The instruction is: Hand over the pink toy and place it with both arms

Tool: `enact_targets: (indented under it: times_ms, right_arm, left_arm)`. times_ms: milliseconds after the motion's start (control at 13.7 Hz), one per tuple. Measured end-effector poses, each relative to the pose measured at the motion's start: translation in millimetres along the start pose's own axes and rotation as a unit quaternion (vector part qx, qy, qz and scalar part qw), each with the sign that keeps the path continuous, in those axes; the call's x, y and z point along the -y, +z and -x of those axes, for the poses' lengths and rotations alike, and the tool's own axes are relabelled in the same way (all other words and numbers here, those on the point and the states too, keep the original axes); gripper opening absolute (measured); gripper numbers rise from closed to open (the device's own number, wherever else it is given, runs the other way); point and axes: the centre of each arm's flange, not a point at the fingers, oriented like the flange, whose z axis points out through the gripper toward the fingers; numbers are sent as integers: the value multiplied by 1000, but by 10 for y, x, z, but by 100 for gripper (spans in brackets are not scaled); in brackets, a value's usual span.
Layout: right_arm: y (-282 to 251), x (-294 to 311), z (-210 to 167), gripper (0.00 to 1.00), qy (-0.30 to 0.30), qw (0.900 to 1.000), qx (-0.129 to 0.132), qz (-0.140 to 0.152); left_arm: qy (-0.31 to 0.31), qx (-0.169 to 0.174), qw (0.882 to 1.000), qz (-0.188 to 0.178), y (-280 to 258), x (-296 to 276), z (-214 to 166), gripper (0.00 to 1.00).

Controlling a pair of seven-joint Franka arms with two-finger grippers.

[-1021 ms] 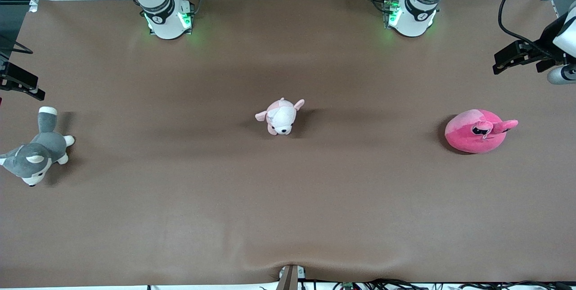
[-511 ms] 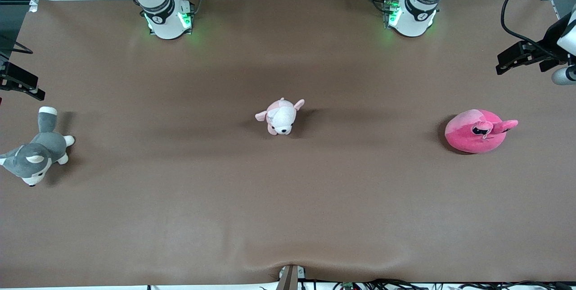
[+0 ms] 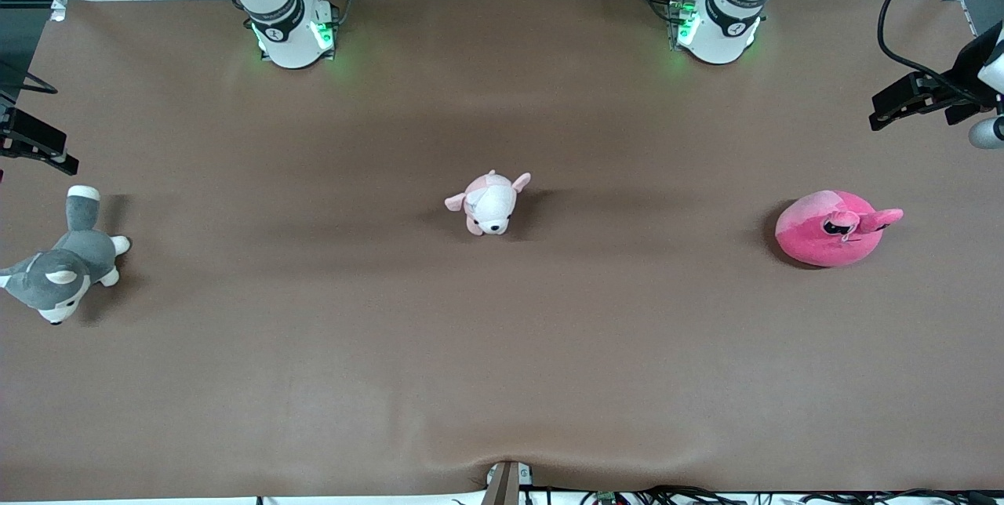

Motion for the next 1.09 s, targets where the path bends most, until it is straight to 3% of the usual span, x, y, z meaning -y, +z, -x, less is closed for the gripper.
enact_targets:
  times_ms: [730,1094]
  right_arm:
    - [-6,-4,1,100,0,1000,-1,0]
    - [-13,-6,1,100,0,1000,-1,1]
  left_arm:
    - [-10,2,999,-34,46,100,-38,100]
    - [-107,-1,994,-30,224,506,-127,100]
